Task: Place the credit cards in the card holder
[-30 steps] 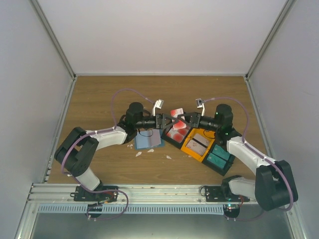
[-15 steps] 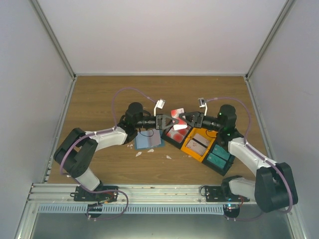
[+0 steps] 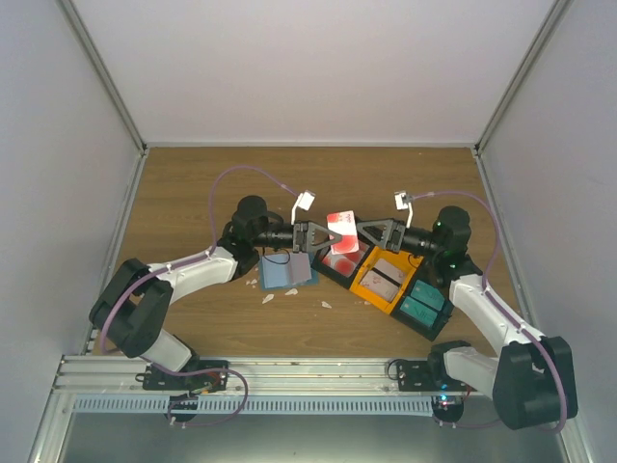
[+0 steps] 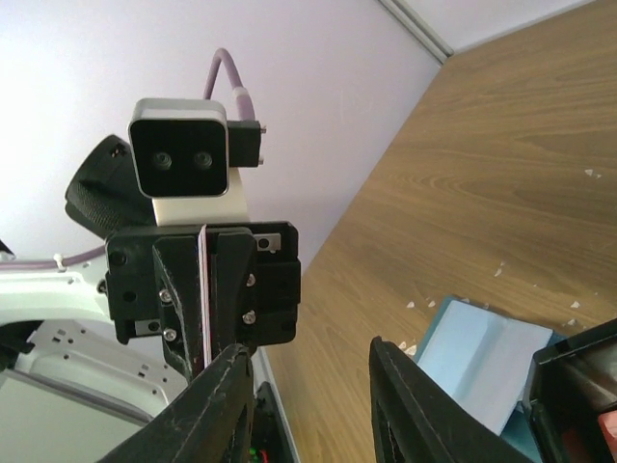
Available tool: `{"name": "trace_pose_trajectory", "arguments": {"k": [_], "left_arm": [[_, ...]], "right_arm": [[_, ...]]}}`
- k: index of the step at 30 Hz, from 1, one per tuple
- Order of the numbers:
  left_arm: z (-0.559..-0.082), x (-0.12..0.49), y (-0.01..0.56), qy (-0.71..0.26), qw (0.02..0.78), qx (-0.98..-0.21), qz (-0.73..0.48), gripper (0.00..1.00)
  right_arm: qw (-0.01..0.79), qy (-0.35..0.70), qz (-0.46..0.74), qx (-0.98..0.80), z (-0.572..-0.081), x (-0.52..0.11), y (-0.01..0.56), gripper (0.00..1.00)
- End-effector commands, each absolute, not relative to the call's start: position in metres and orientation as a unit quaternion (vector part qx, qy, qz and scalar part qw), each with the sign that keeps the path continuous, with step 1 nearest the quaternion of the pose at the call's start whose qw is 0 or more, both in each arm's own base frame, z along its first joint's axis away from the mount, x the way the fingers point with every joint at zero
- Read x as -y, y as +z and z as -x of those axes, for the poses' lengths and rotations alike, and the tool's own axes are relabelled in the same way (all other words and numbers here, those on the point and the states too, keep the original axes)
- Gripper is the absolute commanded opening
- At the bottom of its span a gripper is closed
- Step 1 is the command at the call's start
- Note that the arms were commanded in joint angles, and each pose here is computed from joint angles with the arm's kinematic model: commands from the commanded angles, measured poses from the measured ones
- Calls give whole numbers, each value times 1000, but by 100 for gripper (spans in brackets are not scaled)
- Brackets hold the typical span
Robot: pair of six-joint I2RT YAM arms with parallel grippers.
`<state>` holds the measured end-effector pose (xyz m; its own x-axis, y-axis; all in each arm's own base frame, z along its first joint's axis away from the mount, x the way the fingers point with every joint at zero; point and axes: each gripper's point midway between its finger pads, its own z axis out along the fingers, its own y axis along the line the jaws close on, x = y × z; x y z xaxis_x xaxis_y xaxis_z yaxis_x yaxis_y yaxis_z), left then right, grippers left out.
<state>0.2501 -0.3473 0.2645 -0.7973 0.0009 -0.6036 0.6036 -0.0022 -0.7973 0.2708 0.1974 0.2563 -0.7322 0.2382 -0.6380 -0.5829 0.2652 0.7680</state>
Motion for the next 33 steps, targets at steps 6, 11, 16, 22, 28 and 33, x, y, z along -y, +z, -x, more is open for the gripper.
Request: {"name": "trace_pose_trajectory", "arguments": {"k": [6,11,16,22,28,33], "left_arm": [[-246,345,281,-674,234,-654,-253,0],[-254,344,275,-659,248,-669,-238,0],[-255,344,275,-655,251,-672,-237,0],[-250,344,278,-663,245,-663,-247,0],[-244,344,284,-671,238,-652,-260,0],[-241,344,285,-677,229,-646,-268,0]], "right_arm": [[348,592,166,-708,-258,-199,257,39],[376,580,158,-705,-258,-195,266,47],[374,587,167,-698,-255,-196,268,48],[349,592,184,-703,-254,-201,262,42],[334,591,182,-711,-257,-204,253,31],[326,593,187,-712,-256,-207,250,31]]}}
